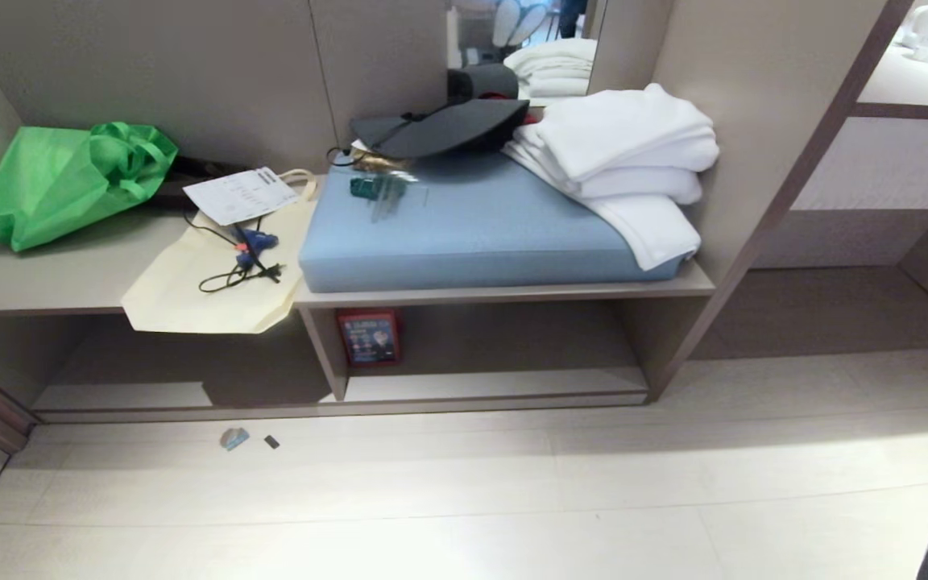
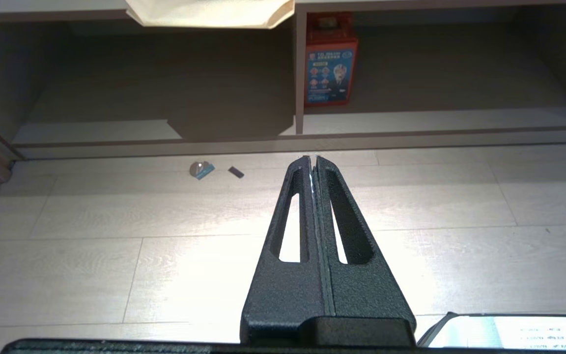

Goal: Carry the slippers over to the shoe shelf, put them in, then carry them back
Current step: Place the slippers into the shoe cabinet

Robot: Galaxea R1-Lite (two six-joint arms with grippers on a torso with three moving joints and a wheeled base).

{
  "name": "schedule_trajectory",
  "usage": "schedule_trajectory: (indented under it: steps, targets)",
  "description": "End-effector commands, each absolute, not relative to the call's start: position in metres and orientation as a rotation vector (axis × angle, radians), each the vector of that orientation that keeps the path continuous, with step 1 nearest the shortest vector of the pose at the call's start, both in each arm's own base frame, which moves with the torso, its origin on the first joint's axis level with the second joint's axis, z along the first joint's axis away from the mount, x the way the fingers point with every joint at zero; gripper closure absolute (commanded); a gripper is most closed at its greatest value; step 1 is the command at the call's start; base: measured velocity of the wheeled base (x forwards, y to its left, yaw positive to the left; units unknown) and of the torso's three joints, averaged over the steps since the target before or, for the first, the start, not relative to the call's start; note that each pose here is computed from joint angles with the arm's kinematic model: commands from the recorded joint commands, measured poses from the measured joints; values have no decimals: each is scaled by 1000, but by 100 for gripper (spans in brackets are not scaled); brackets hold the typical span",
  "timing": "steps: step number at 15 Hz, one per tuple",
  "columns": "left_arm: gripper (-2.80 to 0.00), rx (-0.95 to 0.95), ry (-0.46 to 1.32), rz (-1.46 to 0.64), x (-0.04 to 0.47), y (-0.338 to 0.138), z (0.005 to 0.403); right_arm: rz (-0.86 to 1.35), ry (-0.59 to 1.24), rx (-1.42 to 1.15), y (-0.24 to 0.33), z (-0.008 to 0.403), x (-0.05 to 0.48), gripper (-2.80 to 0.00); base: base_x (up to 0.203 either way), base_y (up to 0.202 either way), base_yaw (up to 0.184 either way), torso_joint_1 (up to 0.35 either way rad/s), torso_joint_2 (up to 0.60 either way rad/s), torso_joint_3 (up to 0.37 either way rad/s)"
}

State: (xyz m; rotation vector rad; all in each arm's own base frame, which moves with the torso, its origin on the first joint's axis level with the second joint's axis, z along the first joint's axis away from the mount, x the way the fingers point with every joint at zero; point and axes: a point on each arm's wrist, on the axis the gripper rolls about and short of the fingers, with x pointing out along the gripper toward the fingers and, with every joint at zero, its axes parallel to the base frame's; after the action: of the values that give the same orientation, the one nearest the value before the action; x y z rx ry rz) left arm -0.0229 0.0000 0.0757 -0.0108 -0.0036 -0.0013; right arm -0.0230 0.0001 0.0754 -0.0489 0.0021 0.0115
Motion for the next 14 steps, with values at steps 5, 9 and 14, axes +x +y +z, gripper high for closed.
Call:
schedule_trajectory:
  steps: [5,9,14]
  targets:
    - [0,-11,-4,-2,-23,0,76,12,3,-49,0,75,-23,0,0,0,0,2,3,-198]
    - [0,-11,-4,-2,-23,0,76,12,3,-49,0,75,-23,0,0,0,0,5,4,-201]
    - [0,-11,-3,-2,-23,0,76,12,3,-48,0,75,-23,0,0,0,0,4,1,-195]
